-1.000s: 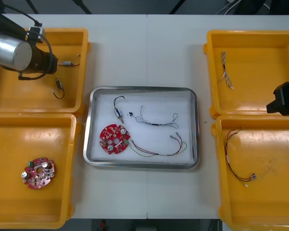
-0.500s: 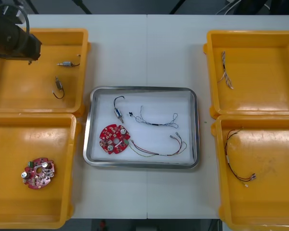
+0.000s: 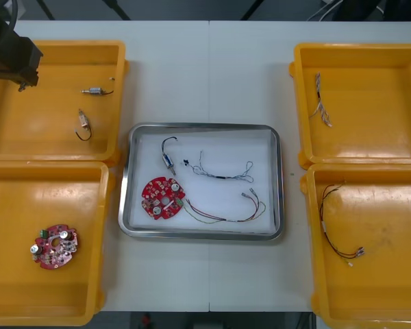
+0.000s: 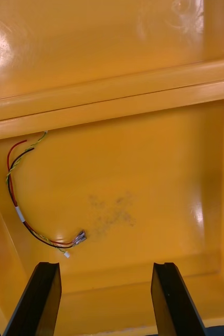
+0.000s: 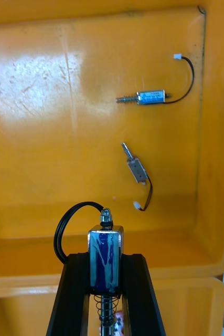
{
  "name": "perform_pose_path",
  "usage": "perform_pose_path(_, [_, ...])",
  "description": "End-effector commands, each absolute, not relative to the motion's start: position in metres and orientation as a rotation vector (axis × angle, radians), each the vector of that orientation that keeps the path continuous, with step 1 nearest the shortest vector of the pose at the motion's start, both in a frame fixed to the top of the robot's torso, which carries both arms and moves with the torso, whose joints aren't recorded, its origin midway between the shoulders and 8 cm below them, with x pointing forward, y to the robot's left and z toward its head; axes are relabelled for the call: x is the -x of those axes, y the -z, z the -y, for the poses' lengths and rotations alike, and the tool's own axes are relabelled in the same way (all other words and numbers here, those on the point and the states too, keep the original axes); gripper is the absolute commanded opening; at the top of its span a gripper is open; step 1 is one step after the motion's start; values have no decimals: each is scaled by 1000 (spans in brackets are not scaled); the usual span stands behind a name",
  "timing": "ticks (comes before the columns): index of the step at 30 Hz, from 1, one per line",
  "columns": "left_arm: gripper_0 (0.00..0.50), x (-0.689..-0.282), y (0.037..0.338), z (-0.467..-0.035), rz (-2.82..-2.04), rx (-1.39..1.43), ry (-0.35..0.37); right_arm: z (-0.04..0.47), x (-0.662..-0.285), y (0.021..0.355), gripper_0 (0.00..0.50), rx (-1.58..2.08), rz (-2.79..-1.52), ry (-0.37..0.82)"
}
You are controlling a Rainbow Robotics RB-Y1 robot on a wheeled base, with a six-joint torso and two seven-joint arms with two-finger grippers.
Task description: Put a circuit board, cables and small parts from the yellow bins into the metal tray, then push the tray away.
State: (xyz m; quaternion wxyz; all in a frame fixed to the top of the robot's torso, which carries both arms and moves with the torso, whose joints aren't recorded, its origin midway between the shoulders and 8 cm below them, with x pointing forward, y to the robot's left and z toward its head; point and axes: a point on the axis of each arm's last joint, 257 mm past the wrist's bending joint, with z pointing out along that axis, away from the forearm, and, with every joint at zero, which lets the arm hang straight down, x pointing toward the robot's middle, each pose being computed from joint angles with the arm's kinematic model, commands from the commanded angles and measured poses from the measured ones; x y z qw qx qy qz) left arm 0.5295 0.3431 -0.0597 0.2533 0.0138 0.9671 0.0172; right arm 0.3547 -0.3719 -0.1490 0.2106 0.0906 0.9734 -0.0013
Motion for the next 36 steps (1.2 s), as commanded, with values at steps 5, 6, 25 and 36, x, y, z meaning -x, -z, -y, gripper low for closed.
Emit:
perform_pose_path(5, [0,-514,-4,-331,-2554,326,66,388,-353,137,500,-274,-2675,67])
perform_pose_path(6, [0,-512,-6,-327,-2549,347,77,387,-353,137,500,-270,-2675,66])
perform_pose_path(25, [0,-522,19,-231,-2406,704,152,387,-354,136,500,-244,-2673,71])
perform_pose_path(36, [0,-524,60,-150,-2373,818,214,387,-354,136,500,-244,-2673,71])
